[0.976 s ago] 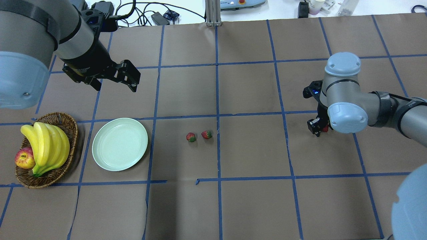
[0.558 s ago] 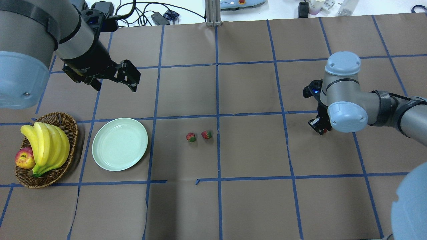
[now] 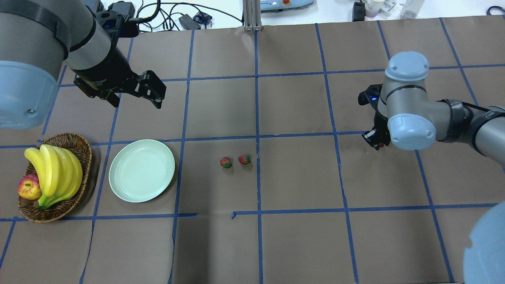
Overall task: Collect all strawberries into plate
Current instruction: 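Carry the strawberry and set it beside the other two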
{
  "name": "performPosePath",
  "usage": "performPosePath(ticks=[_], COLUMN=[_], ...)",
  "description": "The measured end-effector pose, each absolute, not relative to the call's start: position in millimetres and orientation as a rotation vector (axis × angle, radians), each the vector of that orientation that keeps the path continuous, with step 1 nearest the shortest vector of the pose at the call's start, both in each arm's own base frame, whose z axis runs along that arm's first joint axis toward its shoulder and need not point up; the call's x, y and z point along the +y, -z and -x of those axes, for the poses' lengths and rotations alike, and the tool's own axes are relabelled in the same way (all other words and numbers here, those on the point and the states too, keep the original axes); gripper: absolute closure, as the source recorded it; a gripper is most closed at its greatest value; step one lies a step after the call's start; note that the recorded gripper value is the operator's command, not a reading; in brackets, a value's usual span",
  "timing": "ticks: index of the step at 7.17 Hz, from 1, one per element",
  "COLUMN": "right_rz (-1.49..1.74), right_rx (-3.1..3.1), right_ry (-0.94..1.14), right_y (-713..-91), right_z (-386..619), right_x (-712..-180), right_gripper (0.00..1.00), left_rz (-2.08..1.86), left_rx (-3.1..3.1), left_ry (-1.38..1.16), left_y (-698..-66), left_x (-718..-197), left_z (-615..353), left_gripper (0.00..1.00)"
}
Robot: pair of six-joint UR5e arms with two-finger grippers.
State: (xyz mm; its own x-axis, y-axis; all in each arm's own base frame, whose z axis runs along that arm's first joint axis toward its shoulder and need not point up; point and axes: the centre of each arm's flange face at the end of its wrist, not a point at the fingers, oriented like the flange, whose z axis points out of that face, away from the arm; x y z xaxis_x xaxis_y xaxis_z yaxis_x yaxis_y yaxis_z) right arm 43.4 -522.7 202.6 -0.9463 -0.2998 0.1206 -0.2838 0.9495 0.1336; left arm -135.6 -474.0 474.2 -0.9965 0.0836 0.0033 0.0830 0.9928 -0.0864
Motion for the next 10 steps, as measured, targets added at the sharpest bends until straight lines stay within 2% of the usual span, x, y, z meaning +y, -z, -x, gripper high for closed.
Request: performPosePath(ticks=[4,7,9,10], right_rz=[-0.100,0.061,0.108,0.121], right_rx=[-3.056,-3.100,-3.184,-3.217], right_ry=[0.032,-0.016,-0.012,-0.005], right_y=[-214.6,-220.0,-218.7,-206.1], right_z=[-190.1,-332.7,-386.8,-403.2], right_x=[-508.8,-439.0,-403.6,-397.8], right_gripper=[1.00,1.00,1.00,0.84], left_rz=[0.131,0.131,0.131,0.131], left_rx=[-3.129,-3.129,-3.128,-3.128], left_ry=[-0.137,-0.138,-0.138,-0.138], left_y=[-474.4,-474.8,-474.7,-474.7], left_x=[-474.3,-473.7,-473.6,-473.5], left_z=[135.7,135.7,135.8,135.8], left_gripper=[0.00,0.00,0.00,0.00])
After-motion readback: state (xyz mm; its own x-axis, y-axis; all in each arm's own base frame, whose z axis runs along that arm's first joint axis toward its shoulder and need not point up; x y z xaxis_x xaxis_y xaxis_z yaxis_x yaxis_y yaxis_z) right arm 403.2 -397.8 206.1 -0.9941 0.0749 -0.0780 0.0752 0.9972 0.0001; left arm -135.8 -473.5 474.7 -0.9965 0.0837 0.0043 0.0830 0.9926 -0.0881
